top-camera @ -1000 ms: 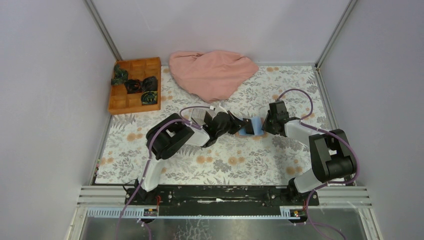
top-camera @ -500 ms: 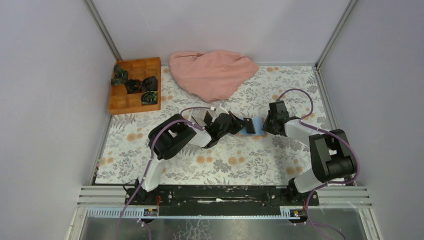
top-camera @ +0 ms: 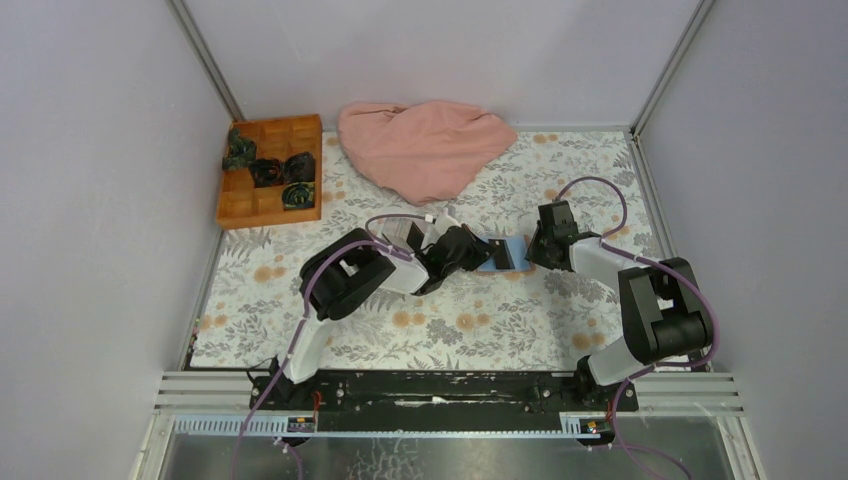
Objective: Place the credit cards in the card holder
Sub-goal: Insert the credit card into the card holder.
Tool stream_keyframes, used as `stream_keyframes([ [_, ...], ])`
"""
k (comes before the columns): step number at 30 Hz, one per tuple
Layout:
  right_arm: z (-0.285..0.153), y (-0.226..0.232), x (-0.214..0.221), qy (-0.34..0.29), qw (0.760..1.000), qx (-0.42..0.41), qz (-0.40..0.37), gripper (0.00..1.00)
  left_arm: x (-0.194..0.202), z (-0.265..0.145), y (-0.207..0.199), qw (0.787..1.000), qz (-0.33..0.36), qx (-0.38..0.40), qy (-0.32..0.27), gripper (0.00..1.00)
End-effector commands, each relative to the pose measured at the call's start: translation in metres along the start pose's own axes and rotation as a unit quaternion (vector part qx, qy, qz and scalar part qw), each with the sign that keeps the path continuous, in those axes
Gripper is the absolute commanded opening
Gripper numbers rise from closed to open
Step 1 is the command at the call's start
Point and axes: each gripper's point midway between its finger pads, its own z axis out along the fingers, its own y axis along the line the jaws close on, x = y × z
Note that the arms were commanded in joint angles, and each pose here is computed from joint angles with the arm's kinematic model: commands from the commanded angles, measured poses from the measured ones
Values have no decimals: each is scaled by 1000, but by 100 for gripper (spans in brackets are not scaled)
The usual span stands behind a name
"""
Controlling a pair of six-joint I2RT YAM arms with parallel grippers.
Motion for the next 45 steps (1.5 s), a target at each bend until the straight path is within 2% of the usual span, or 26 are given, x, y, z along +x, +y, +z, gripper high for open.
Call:
stream_keyframes([
  [1, 3, -19, 24, 50, 998, 36, -17, 32, 31, -4, 58, 993, 36, -101, 44, 0],
  [6, 3, -16, 25, 51, 998, 28, -16, 32, 36, -5, 59, 992, 51, -107, 51, 1],
  [12, 5, -13, 27, 55, 998, 20, -15, 32, 42, -4, 55, 989, 75, -112, 64, 16],
  [18, 8, -10, 29, 58, 998, 9, -13, 32, 48, -1, 47, 982, 118, -125, 75, 27],
  [31, 2, -3, 29, 54, 998, -12, -11, 31, 56, 2, 31, 971, 173, -142, 83, 29],
  [36, -4, -2, 23, 44, 999, -14, -12, 32, 50, -11, 31, 968, 184, -153, 71, 31],
  [45, -7, 2, 18, 37, 999, -24, -10, 31, 33, -27, 24, 962, 211, -168, 47, 45],
])
